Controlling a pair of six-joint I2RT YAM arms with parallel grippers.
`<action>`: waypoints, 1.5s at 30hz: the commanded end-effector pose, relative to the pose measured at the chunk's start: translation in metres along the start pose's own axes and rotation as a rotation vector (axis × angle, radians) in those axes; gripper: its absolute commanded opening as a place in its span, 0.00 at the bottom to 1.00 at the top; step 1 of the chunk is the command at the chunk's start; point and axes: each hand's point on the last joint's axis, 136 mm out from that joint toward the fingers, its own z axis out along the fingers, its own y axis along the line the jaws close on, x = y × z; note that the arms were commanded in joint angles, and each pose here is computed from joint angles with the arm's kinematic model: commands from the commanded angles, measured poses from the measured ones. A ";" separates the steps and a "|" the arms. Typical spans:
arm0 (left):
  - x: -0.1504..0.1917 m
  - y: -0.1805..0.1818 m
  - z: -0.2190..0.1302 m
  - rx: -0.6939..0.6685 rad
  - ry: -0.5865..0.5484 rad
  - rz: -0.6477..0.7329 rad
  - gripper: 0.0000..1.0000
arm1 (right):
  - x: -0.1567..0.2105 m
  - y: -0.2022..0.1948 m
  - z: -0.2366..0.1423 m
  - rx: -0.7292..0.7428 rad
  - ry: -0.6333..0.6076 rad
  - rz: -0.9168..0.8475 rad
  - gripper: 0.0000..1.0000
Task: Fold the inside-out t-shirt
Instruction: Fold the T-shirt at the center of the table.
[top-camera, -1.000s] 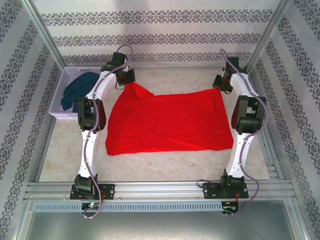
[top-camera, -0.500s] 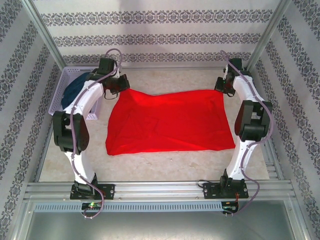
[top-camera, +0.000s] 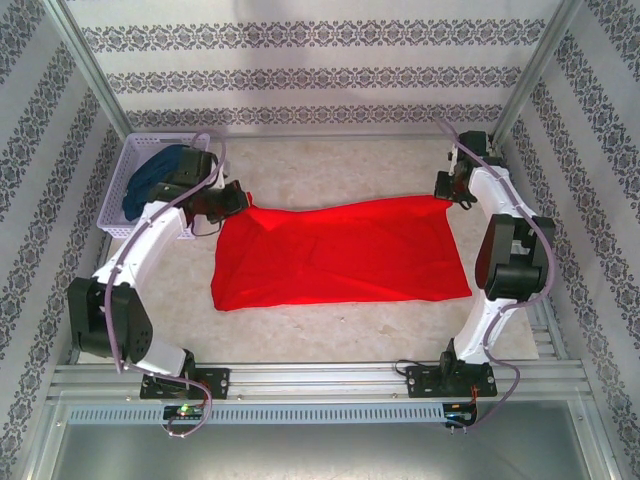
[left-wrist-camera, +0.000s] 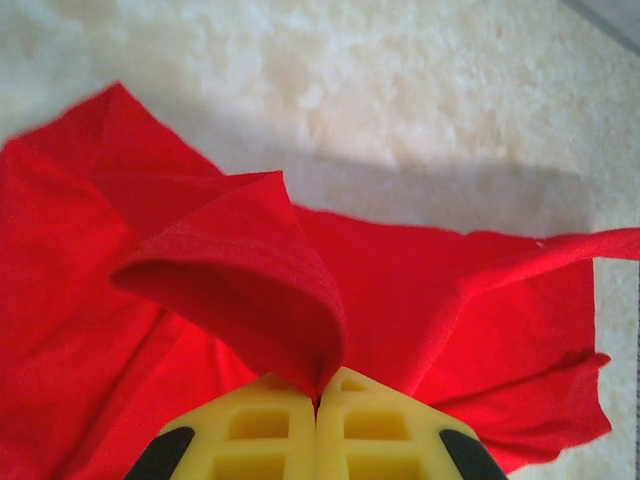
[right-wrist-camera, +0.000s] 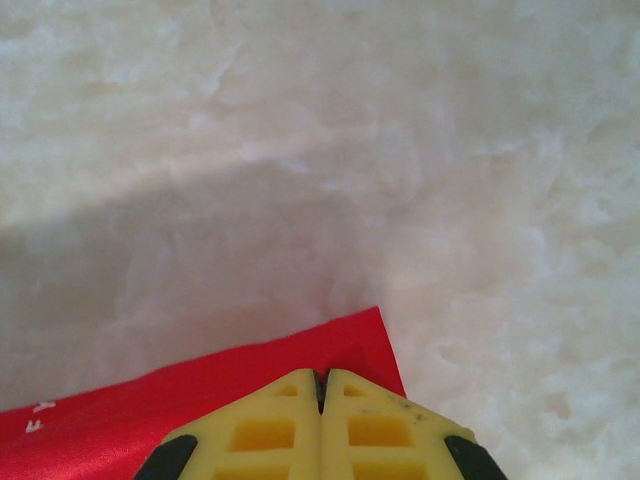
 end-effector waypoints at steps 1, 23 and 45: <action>0.027 -0.003 -0.003 0.033 0.060 -0.045 0.00 | 0.005 -0.006 -0.009 0.044 -0.021 -0.021 0.00; 0.062 0.030 0.013 -0.048 0.134 -0.050 0.01 | 0.081 -0.013 -0.002 0.140 0.105 -0.013 0.00; 0.083 0.042 0.013 -0.067 0.173 -0.062 0.00 | 0.095 -0.017 -0.007 0.187 0.145 -0.051 0.00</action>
